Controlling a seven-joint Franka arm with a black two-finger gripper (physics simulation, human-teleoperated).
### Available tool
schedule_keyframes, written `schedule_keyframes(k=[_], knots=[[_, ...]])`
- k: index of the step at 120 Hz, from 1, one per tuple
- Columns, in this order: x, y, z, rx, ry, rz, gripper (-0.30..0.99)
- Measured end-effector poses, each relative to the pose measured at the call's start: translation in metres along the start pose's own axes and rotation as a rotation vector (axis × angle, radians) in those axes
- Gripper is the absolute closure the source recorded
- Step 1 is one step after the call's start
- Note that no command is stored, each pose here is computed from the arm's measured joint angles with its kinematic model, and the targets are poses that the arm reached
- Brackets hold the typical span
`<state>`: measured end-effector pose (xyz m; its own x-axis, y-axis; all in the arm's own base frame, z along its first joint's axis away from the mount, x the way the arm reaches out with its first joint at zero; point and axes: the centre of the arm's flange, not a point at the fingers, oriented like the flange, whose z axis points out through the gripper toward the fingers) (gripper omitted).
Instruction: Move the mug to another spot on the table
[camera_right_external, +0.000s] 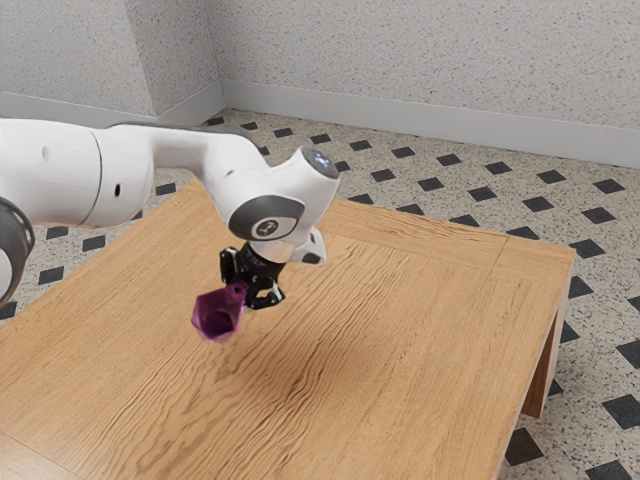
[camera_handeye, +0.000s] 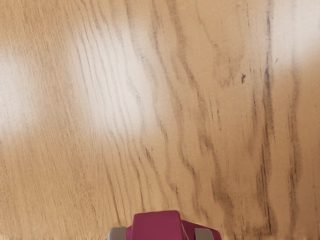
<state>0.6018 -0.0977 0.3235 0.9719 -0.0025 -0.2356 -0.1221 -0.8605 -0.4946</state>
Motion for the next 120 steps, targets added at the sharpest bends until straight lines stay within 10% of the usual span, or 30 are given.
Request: schedule_keyframes(k=[60, 120], knots=[[-0.02, 0.036, -0.008, 0.106, -0.069, 0.265, 0.69], [-0.019, -0.03, -0.003, -0.093, 0.286, 0.278, 0.76]])
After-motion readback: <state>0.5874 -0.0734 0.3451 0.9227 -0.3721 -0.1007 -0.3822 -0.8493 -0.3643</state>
